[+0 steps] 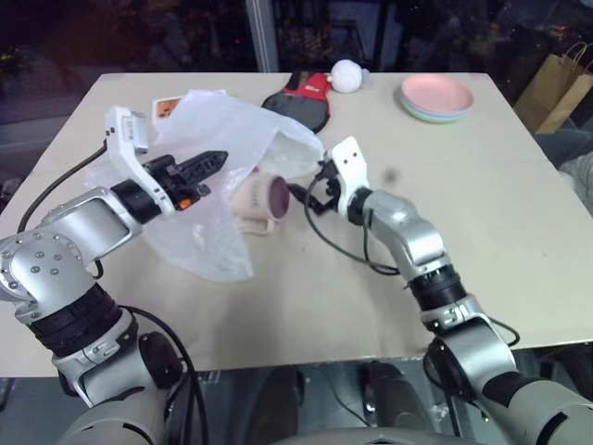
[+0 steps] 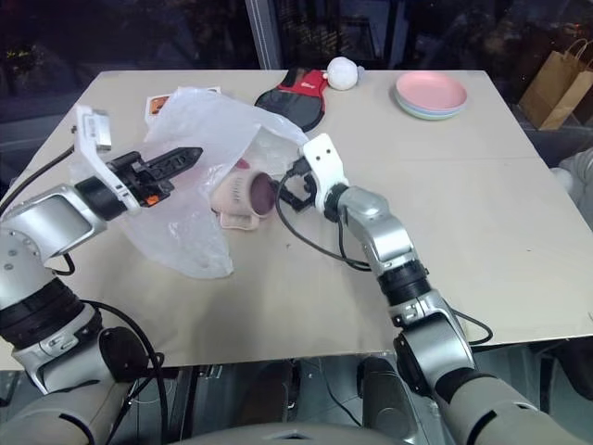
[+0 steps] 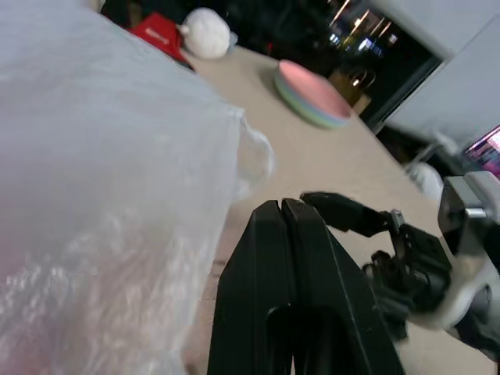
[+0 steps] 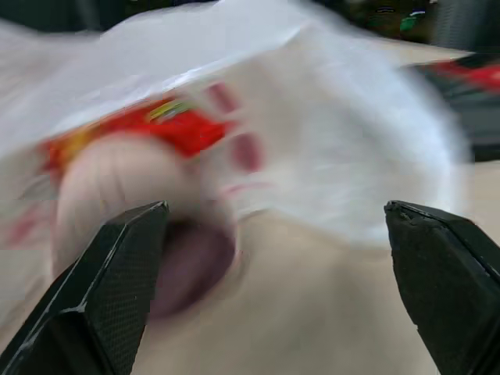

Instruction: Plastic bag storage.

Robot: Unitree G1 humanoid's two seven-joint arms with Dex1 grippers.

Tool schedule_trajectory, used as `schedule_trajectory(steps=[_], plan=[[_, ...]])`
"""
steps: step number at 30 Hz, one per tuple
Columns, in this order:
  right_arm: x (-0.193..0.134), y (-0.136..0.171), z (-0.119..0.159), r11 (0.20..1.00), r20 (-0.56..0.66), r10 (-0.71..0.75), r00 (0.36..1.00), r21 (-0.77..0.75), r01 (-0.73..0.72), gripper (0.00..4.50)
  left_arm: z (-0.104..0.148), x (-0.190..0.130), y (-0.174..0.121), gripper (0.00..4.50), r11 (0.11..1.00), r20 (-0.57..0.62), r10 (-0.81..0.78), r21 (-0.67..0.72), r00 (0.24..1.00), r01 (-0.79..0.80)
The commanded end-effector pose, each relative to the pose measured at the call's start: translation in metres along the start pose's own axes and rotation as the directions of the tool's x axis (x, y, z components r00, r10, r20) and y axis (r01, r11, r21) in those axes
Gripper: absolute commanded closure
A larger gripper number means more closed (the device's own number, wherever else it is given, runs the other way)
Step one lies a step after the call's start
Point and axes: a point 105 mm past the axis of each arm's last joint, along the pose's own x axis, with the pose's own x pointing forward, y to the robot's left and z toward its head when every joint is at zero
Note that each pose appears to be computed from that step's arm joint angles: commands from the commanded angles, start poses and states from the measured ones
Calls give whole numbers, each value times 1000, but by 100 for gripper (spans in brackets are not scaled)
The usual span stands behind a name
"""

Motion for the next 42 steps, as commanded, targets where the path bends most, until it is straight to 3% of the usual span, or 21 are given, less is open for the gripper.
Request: schedule_trajectory(steps=[1,7,14,16,19,22,25,29,30,32,36,42], plan=[[11,-4,10,999,23,-24,999,-33,24,2,24,-10,-1,450,999,73,-13,31,997,11],[-4,32,-12,974,-80,220,972,69,-215,2,21,-15,4,450,998,40,17,65,999,-20],[-16,46,-24,922,-114,281,953,306,-235,2,12,-14,1,450,988,-6,30,152,1000,-29],[-15,49,-25,907,-108,292,950,347,-239,2,10,-11,0,450,966,-29,60,253,998,-50],[-9,52,-27,883,-90,308,947,397,-250,2,2,-5,-3,450,862,-96,132,503,987,-66],[0,52,-28,877,-79,304,949,413,-246,75,-5,2,-14,450,804,-137,121,594,983,-15],[6,53,-28,873,-66,310,949,416,-256,238,-9,5,-17,316,751,-164,133,660,977,9],[10,56,-24,861,-31,323,946,425,-280,424,6,7,-4,142,706,-77,215,701,974,-100],[10,56,-23,858,-22,327,945,427,-287,450,8,7,-2,94,703,-65,225,702,972,-116],[10,57,-21,856,-6,332,943,423,-298,450,7,6,-2,7,680,-89,222,728,971,-89],[4,48,-16,862,21,295,955,426,-275,450,-8,13,-4,7,582,-152,267,812,952,-33],[-40,-14,-27,918,-47,35,998,396,-14,450,-30,26,-8,7,416,-183,365,909,913,16]])
